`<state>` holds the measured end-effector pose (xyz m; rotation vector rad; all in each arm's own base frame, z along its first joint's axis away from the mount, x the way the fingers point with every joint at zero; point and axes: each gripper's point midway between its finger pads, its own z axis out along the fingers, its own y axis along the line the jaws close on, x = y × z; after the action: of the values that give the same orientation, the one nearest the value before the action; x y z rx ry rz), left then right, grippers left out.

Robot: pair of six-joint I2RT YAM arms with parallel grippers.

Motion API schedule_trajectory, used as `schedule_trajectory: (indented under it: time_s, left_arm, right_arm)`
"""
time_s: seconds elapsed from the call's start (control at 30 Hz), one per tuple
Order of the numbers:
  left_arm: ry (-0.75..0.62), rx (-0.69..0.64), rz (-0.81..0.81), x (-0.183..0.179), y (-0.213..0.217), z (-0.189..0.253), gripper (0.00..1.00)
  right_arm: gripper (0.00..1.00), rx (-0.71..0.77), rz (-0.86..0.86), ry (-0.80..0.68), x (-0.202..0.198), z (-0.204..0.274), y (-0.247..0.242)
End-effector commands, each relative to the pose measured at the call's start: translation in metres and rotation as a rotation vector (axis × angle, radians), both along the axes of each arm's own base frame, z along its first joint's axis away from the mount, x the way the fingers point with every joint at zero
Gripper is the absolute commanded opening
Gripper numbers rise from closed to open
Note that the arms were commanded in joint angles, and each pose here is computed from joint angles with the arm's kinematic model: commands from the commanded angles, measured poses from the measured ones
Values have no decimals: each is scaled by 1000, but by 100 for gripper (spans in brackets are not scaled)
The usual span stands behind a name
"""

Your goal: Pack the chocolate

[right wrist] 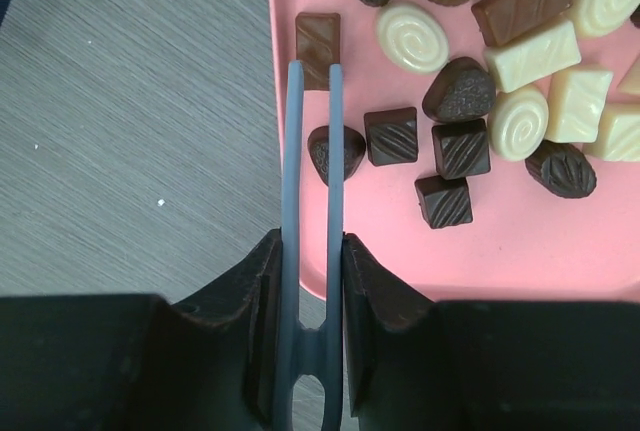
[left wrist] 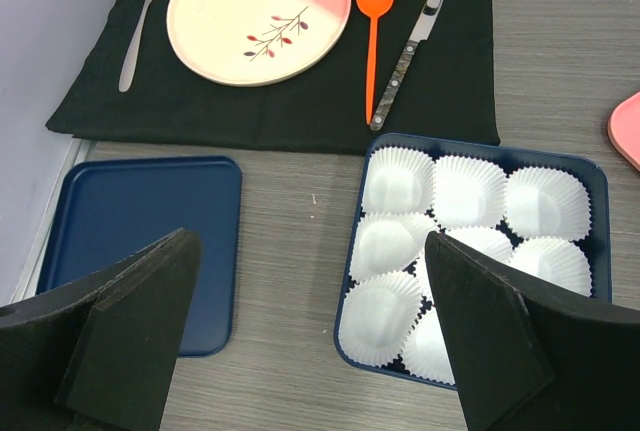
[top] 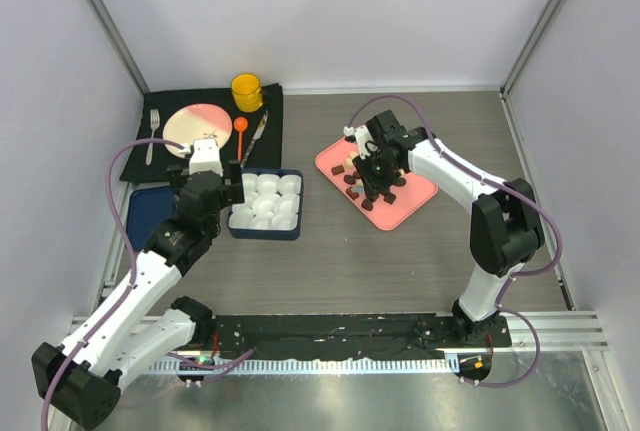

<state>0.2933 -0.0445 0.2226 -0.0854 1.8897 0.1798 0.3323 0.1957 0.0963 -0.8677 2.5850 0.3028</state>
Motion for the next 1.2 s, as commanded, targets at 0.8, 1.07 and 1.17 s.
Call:
schedule_trajectory:
  time_s: [0.8, 1.07, 1.17]
  left_arm:
    - [-37, -7, -9, 5, -3, 8, 100]
    - [-42, -12, -14, 4, -4, 10, 100]
    - [-42, -11, -14, 4, -4, 10, 100]
  right_arm:
    - [34, -22, 42, -71, 20, 5, 19]
    - [34, -25, 36, -76, 21, 5, 18]
    - [34, -11, 31, -90, 22, 12, 19]
